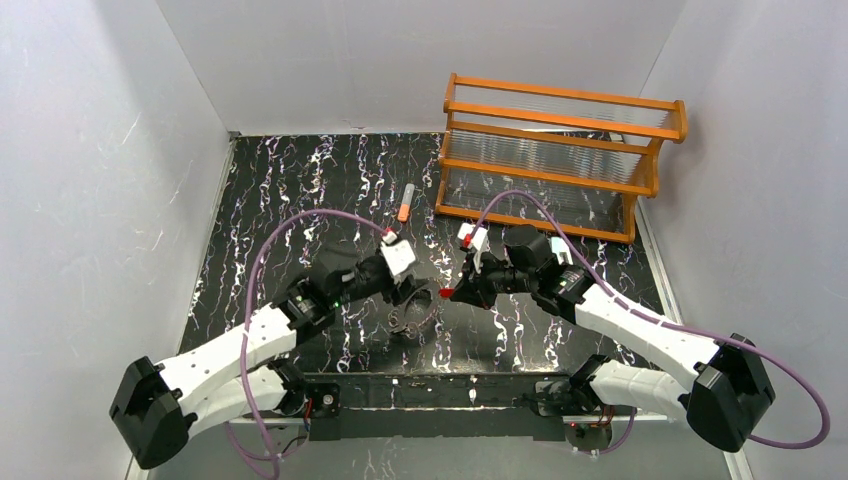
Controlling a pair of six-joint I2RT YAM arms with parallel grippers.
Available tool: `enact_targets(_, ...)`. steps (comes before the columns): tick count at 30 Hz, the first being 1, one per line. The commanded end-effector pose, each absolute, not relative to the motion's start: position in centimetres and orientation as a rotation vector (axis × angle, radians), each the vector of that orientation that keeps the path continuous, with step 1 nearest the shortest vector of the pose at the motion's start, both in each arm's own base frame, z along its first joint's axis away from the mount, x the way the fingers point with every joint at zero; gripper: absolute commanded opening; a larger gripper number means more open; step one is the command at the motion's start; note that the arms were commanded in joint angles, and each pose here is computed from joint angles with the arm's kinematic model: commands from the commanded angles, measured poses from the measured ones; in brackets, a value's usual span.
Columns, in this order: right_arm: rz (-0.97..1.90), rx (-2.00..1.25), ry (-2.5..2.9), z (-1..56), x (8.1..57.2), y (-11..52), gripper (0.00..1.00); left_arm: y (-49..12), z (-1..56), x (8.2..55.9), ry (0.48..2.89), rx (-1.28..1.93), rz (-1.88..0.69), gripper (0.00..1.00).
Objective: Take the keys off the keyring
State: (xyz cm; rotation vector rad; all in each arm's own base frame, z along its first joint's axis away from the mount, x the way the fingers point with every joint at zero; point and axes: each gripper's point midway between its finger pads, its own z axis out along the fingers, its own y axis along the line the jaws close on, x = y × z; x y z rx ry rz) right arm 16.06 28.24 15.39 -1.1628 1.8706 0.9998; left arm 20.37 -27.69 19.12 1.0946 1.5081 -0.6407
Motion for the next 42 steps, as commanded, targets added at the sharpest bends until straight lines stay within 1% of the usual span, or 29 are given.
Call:
enact_targets(1, 0.968, -1.205, 1.774, 18.0, 17.0, 28.7, 0.01, -26.7, 18.9, 20.3, 1.474, 1.26, -0.723, 0.52)
enact_targets(6, 0.96, -1.221, 1.767, 18.2, 17.0, 28.7, 0.01, -27.3, 17.8, 19.4, 1.419, 1.4, -0.808, 0.51)
enact_targets(19, 0.982, -1.261, 1.791, 17.9, 16.7, 28.9, 0.01, -29.7, 18.9, 18.6, 1.298, 1.416, -0.977, 0.52)
enact_targets(29, 1.01, -1.3, 1.782, 18.1, 16.3, 29.2, 0.01, -31.8, 19.0, 17.8, 1.333, 1.444, -1.14, 0.52)
enact_targets(37, 1.039, -1.333, 1.75, 18.6, 15.9, 29.5, 0.01, -32.8, 17.9, 17.0, 1.376, 1.486, -1.226, 0.5)
enact_targets(42, 1.054, -1.349, 1.737, 18.6, 15.7, 29.7, 0.01, -33.1, 17.8, 16.5, 1.373, 1.506, -1.266, 0.44)
